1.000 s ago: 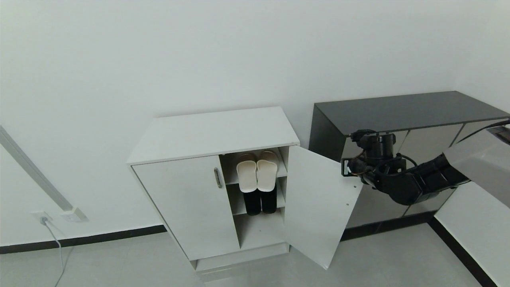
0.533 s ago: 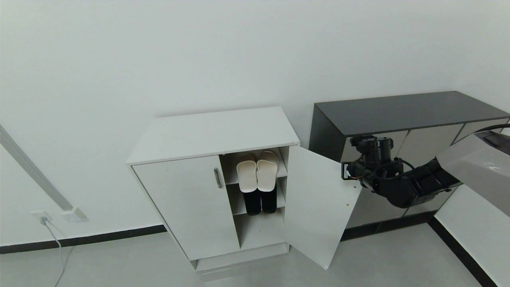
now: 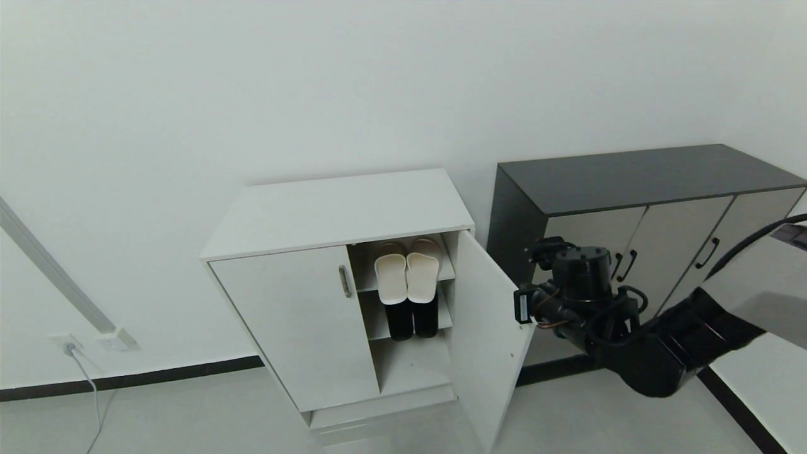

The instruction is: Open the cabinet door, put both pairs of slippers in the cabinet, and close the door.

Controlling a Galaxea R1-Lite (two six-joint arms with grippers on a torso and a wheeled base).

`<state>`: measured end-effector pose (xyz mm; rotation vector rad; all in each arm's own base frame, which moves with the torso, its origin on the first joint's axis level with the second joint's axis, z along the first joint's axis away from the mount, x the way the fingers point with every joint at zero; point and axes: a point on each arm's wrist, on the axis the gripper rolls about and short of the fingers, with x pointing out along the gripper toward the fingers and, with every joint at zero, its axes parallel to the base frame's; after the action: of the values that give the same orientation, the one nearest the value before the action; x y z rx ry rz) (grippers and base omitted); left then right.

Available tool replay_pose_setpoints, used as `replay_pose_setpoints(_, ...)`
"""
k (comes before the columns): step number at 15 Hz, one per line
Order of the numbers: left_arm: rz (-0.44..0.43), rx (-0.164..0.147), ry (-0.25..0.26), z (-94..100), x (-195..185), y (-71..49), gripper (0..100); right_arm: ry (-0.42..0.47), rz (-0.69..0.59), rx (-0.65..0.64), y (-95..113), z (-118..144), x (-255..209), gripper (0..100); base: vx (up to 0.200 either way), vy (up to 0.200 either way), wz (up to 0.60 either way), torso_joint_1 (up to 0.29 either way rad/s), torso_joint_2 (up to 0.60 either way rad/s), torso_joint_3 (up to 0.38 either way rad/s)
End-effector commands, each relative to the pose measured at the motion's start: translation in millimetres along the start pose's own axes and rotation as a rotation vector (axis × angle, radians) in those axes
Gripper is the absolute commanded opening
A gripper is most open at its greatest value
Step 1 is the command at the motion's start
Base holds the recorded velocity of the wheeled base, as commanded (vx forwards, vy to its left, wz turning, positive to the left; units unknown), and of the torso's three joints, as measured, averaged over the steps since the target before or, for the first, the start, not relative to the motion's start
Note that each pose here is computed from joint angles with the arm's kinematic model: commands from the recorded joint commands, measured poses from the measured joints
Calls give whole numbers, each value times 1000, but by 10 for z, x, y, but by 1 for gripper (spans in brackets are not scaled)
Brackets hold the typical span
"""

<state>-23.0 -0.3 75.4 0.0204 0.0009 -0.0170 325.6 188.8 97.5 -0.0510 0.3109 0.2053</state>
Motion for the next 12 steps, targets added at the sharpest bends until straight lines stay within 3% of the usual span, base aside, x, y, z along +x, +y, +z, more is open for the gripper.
replay_pose_setpoints(1, -1, 1, 2, -2, 2, 0, 0, -46, 87, -12, 192, 88, -414, 0, 0, 0, 0, 0, 0, 0)
replay_pose_setpoints(4, 0, 0, 0, 2, 0, 0, 0, -48, 132, -31, 299, 43, -539, 0, 0, 0, 0, 0, 0, 0)
replay_pose_setpoints(11, -1, 1, 0, 2, 0, 0, 0, -50, 166, -53, 299, -15, -562, 0, 0, 0, 0, 0, 0, 0)
replay_pose_setpoints(12, 0, 1, 2, -2, 2, 0, 0, -48, 178, -56, 305, -19, -566, 0, 0, 0, 600, 7, 2, -2)
